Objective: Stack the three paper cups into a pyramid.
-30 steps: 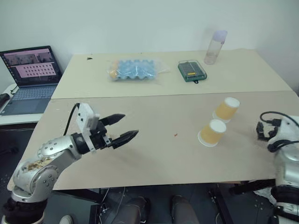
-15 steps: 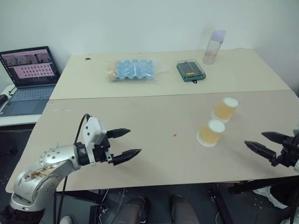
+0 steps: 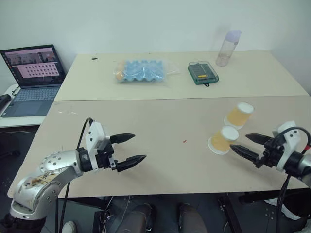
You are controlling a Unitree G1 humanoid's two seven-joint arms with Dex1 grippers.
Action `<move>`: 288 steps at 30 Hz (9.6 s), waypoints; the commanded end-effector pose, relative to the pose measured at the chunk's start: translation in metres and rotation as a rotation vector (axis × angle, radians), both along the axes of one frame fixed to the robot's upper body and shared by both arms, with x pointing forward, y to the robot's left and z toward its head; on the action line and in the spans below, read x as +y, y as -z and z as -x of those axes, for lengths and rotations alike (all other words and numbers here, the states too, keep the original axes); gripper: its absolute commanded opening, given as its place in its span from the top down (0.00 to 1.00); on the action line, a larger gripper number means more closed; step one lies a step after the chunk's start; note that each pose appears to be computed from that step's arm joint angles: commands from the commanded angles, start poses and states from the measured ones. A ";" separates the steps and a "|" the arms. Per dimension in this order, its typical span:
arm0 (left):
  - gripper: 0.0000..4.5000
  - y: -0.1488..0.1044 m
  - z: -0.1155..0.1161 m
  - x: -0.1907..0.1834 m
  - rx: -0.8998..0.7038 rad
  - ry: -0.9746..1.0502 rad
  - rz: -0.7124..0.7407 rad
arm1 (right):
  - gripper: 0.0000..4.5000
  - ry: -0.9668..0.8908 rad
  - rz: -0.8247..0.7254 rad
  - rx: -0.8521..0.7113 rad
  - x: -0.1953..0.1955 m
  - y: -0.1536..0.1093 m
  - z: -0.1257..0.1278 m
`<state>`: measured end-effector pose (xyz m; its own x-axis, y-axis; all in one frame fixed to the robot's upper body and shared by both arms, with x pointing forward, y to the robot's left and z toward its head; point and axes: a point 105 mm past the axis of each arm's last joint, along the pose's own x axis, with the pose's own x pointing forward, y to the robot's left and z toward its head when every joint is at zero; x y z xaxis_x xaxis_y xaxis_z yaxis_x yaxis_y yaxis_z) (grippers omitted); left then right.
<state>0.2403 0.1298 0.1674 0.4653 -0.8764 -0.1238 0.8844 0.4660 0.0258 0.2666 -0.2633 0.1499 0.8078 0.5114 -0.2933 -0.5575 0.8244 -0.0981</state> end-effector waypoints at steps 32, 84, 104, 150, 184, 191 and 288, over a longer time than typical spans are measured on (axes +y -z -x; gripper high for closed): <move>0.00 -0.014 -0.002 0.000 -0.055 -0.048 -0.007 | 0.43 -0.038 -0.047 -0.133 0.032 -0.019 -0.044; 0.00 -0.016 -0.007 -0.001 -0.058 -0.068 0.000 | 0.00 -0.535 0.041 -0.167 0.166 -0.075 -0.069; 0.00 -0.015 -0.015 0.000 -0.053 -0.082 0.007 | 0.00 0.596 -0.149 -0.417 -0.017 -0.119 -0.046; 0.00 -0.027 -0.023 0.001 -0.084 -0.105 0.017 | 0.00 0.753 -0.204 -0.289 -0.011 -0.018 -0.122; 0.00 -0.024 -0.020 0.001 -0.079 -0.124 0.014 | 0.42 0.648 -0.229 -0.417 -0.007 -0.055 -0.145; 0.00 -0.024 -0.020 0.000 -0.079 -0.127 0.019 | 0.42 0.134 -0.336 -0.431 0.035 -0.107 -0.109; 0.00 -0.037 -0.023 0.064 -0.406 -1.156 0.041 | 0.02 -0.603 0.027 -0.189 0.107 -0.086 0.007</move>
<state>0.2685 0.1877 0.1898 0.9872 0.0417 0.1542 -0.0660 0.9855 0.1563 0.2603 -0.1514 0.2217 0.3958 0.8903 -0.2251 -0.9137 0.3571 -0.1939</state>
